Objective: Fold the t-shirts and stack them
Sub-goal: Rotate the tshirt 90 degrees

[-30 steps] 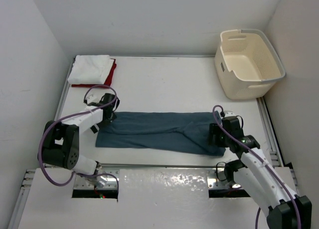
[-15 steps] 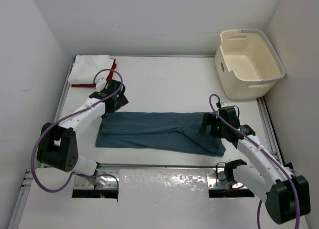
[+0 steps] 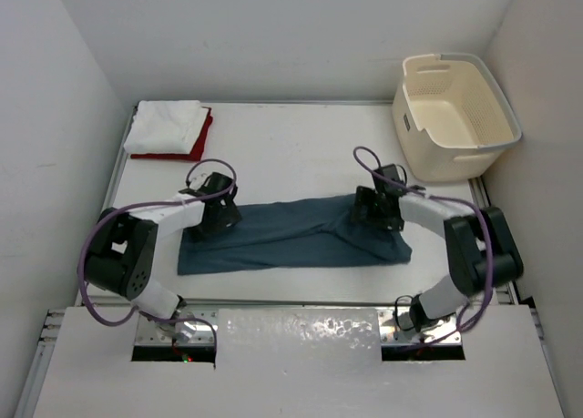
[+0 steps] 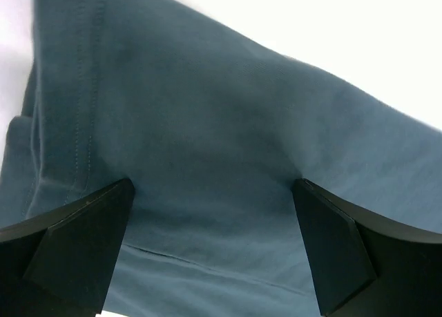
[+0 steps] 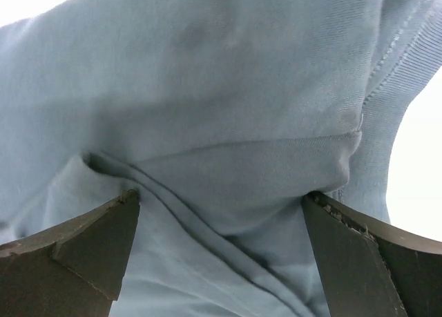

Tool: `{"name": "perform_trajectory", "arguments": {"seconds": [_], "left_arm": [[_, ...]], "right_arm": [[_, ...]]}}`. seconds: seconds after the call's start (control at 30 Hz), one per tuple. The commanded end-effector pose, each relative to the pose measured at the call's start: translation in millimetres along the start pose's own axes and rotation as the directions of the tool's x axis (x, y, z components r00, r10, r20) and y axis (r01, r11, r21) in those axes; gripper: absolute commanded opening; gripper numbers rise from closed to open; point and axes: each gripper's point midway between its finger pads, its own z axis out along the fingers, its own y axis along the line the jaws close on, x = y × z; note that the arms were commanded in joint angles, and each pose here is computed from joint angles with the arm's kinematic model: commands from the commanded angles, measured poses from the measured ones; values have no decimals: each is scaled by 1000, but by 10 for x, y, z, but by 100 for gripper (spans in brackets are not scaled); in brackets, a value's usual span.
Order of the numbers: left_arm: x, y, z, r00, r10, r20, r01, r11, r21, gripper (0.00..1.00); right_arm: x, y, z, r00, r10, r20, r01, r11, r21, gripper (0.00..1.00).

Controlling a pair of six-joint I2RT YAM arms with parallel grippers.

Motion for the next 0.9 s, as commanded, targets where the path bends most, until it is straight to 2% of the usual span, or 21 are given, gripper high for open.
{"name": "perform_trajectory", "arguments": {"seconds": [0.0, 0.03, 0.1, 0.13, 0.17, 0.2, 0.23, 0.27, 0.3, 0.37, 0.4, 0.47, 0.6, 0.7, 0.87], "left_arm": [[594, 149, -17, 983, -18, -185, 9, 999, -50, 100], [647, 116, -47, 979, -15, -201, 7, 999, -39, 100], [749, 10, -190, 973, -27, -231, 21, 999, -26, 100], [767, -30, -248, 969, -34, -246, 30, 999, -20, 100], [808, -98, -331, 960, -56, -273, 56, 998, -8, 100], [782, -183, -400, 958, -49, -282, 57, 998, 20, 100], [802, -227, -461, 953, -37, -301, 50, 998, 35, 100], [804, -229, -499, 951, -35, -306, 46, 999, 28, 100], [805, -220, -567, 949, -20, -314, 25, 1000, 15, 100], [885, -151, -621, 949, -7, -316, -4, 999, -35, 100], [977, -50, -658, 941, -1, -337, -25, 997, -71, 100], [1199, -23, -715, 930, 5, -367, -35, 997, -74, 100], [1480, -325, -776, 933, 75, -351, -65, 997, 38, 100], [1765, -608, -728, 928, 175, -330, -141, 982, 126, 100], [1772, -1125, -641, 940, 211, -268, -154, 964, 218, 100]], "right_arm": [[-395, 116, 281, 998, -43, 47, 42, 999, 24, 99], [-706, 266, 289, 994, -52, 93, 52, 999, 2, 99], [-808, 363, 567, 995, -77, 58, 78, 997, -7, 99], [-1166, 610, 576, 990, -85, 111, 92, 994, -64, 99], [-1143, 654, 869, 992, -105, 69, 110, 991, -73, 99], [-1275, 749, 977, 991, -111, 76, 117, 989, -90, 99], [-1727, 1016, 984, 980, -118, 163, 141, 980, -140, 99], [-1550, 1129, 1310, 989, -127, 71, 139, 970, -200, 99], [-1908, 1395, 1285, 983, -124, 134, 155, 955, -254, 99], [-1913, 1646, 1440, 979, -163, 120, 193, 934, -300, 99], [-1810, 1674, 1662, 979, -182, 90, 201, 935, -293, 99], [-1964, 1990, 1663, 972, -185, 143, 222, 920, -322, 99], [-2087, 2365, 1866, 969, -136, 204, 205, 907, -367, 99], [-2111, 2539, 2022, 979, -62, 193, 140, 895, -424, 99], [-2308, 2770, 1956, 960, -55, 275, 178, 877, -447, 99]]}}
